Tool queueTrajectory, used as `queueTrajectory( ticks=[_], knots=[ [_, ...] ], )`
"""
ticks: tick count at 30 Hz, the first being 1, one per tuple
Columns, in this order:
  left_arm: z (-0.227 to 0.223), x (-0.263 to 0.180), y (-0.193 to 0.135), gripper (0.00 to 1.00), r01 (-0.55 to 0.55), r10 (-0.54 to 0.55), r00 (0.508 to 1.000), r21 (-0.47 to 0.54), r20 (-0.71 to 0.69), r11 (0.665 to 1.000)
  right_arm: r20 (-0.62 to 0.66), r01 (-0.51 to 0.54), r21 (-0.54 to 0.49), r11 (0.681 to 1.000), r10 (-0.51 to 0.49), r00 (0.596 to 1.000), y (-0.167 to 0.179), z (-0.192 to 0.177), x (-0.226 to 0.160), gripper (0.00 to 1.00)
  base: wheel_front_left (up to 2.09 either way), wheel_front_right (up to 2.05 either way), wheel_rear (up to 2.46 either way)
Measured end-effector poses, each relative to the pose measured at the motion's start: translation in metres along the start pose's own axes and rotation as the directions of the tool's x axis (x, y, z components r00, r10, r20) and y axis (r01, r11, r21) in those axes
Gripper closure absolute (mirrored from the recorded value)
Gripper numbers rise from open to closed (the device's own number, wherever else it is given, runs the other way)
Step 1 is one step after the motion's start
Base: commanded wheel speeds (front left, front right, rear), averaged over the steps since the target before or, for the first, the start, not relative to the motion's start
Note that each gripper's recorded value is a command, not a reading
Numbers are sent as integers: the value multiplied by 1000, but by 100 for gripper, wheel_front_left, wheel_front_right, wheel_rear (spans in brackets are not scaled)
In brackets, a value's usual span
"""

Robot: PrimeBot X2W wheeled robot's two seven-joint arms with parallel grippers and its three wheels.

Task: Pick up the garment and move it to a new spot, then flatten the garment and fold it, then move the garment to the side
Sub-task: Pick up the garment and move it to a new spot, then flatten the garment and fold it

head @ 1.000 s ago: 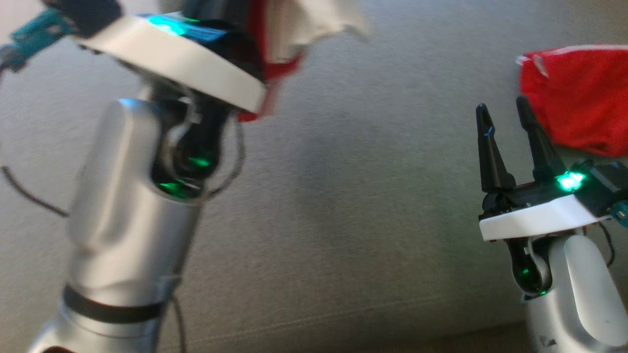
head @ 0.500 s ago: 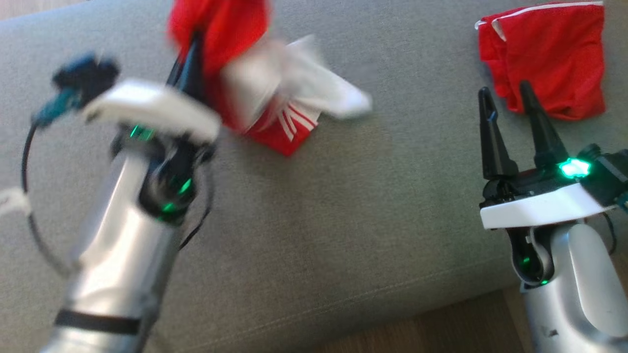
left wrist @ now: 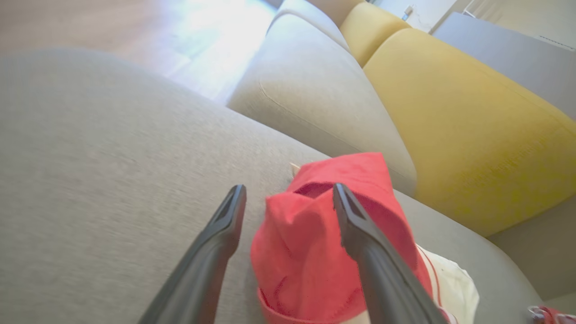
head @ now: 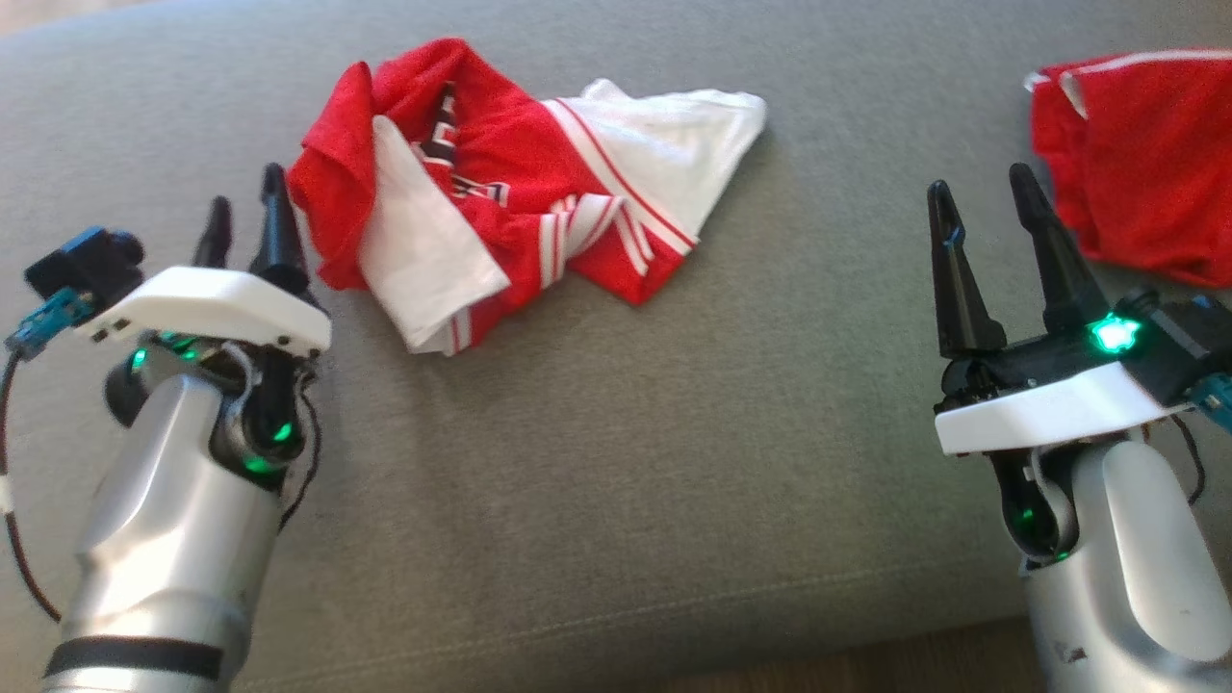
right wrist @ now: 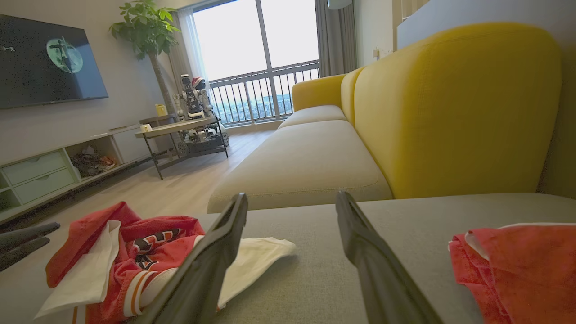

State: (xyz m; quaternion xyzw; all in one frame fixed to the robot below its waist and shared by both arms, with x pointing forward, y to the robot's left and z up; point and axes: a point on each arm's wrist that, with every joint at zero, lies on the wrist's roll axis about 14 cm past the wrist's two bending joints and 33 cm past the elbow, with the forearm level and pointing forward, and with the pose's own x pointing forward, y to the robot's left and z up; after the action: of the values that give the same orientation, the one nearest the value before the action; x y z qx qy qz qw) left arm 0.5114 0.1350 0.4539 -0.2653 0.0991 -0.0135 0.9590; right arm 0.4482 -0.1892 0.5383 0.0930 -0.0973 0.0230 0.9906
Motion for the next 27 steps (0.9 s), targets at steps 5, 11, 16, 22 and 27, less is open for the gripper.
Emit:
queueTrajectory(
  ticks=[5,11,16,22,27],
  knots=[
    [32,-25,22,0,-40,31,994,88,102,995,19,-51,-2,999,51,999,19,7,4,0,0,0,0],
    [73,-81,40,0,-108,49,963,213,264,971,-20,-100,9,995,101,995,40,-3,-10,0,0,0,0],
    [75,-133,47,0,-159,70,942,250,329,955,-49,-143,23,989,144,988,57,-10,-23,0,0,0,0],
    [54,-181,56,0,-192,102,940,255,326,948,-95,-192,49,980,196,976,77,-22,-37,0,0,0,0],
    [63,-196,61,0,-216,122,919,219,376,952,-118,-242,65,968,248,962,96,-30,-38,0,0,0,0]
  ],
)
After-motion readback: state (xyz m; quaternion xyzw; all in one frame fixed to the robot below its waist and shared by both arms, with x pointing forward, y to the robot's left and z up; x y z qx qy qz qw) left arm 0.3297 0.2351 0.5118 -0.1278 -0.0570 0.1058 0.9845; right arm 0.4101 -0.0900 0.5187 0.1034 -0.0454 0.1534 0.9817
